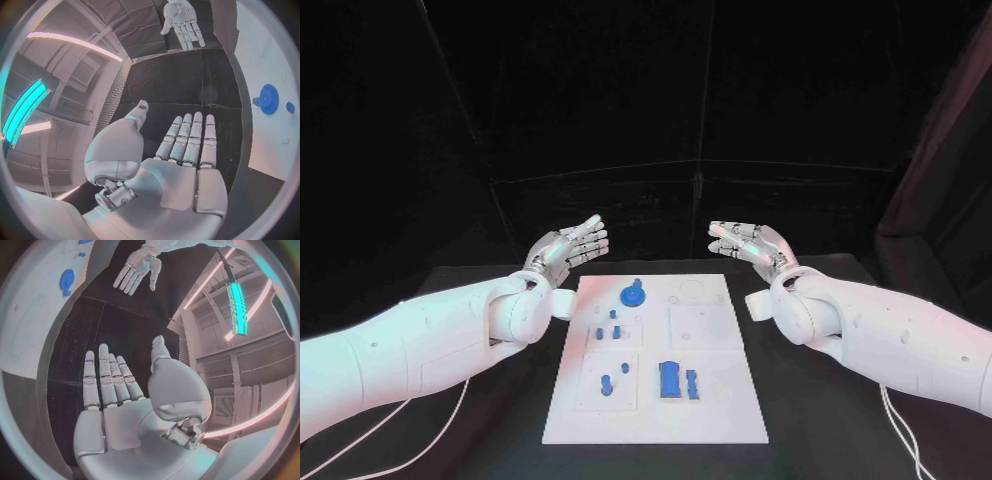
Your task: Assemble the parts on the task board
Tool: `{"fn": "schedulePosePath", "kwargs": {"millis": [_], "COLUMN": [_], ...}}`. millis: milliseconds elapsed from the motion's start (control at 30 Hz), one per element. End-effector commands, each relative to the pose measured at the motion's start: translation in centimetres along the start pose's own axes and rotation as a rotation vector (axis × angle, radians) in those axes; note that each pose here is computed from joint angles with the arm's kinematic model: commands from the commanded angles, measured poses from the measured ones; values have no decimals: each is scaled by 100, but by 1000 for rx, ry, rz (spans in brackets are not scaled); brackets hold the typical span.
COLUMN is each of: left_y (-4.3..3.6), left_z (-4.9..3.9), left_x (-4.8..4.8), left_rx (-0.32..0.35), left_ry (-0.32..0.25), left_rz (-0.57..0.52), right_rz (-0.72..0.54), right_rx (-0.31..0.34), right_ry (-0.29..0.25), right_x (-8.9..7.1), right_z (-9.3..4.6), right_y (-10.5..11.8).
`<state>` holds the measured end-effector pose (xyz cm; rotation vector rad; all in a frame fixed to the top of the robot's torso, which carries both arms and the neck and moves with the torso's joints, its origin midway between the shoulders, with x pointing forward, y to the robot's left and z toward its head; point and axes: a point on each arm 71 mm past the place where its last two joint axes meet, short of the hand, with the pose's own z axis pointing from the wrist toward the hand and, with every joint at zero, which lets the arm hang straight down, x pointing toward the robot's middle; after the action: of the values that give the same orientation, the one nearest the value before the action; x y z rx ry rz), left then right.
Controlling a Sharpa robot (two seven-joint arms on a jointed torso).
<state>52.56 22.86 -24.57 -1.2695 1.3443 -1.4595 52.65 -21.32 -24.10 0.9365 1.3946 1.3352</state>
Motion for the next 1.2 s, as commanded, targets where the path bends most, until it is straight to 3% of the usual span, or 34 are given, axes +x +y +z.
{"fn": "schedulePosePath", "kwargs": {"millis": [33,300,533,700,1200], "left_y": [1,-17,-83,-102,-102], "left_z": [-50,-334,-511,-552,-553], "left_x": [41,334,487,519,519], "left_rx": [12,36,62,69,69], "left_ry": [-51,-138,-190,-202,-202], "left_rz": [56,113,144,151,151], "right_rz": [24,102,128,129,129], "right_rx": [-3,36,66,68,68], "right_ry": [-83,-194,-238,-241,-241], "right_x": [25,243,334,340,340], "right_z": [-52,-386,-550,-562,-562], "right_y": [50,178,239,243,243]}}
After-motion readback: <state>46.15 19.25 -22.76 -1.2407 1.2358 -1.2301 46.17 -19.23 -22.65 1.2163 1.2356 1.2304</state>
